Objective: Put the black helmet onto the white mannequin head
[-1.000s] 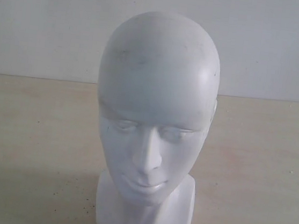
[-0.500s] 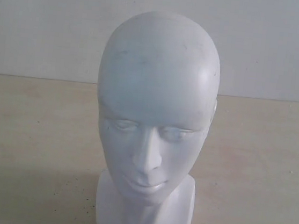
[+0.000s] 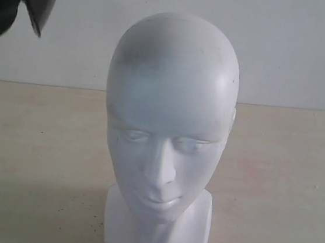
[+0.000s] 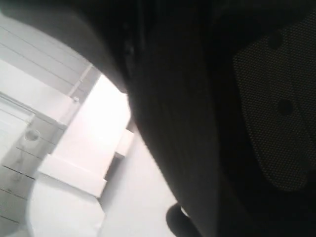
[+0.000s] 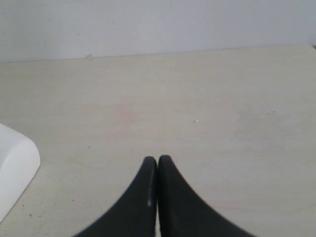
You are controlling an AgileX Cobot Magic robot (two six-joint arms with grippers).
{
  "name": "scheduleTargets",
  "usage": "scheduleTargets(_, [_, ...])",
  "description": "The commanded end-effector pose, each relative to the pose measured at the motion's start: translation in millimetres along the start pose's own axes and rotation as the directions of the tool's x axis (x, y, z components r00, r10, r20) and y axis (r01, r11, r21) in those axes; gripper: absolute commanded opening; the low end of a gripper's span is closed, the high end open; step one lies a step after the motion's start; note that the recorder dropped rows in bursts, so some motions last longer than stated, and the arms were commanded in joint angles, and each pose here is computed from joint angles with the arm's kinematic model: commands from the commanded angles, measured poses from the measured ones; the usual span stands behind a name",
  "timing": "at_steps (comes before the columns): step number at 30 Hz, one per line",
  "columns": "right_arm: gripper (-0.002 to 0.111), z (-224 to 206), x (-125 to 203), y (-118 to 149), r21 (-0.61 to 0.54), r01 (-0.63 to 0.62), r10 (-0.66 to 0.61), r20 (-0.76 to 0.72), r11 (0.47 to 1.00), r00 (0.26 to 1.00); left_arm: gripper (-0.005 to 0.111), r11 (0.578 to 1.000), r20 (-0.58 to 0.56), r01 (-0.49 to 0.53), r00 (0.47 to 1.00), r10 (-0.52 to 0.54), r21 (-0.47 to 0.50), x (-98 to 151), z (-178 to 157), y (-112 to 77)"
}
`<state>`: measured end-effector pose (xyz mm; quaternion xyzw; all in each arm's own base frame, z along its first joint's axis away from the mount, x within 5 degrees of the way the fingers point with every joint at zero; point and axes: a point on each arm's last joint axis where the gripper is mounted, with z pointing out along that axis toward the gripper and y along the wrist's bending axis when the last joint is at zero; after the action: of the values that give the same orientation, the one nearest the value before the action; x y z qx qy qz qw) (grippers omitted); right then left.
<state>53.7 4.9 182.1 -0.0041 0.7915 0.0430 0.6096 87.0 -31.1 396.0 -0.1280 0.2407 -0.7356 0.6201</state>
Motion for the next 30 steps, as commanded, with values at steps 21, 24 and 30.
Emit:
scheduleTargets(21, [0.0,-0.5,-0.9,0.0,0.001,-0.002,0.002,0.01,1.0,1.0,0.004,0.96,0.276,0.24,0.922,-0.273,0.147,-28.5,0.8,-7.7])
scheduleTargets(24, [0.0,-0.5,-0.9,0.0,0.001,-0.002,0.002,0.01,1.0,1.0,0.004,0.953,0.23,0.273,0.927,-0.298,0.135,-24.8,-3.1,-3.8])
scheduleTargets(30, [0.0,-0.5,-0.9,0.0,0.001,-0.002,0.002,0.01,1.0,1.0,0.004,0.958,0.094,0.25,0.96,-0.264,0.141,-13.3,-2.8,-13.2])
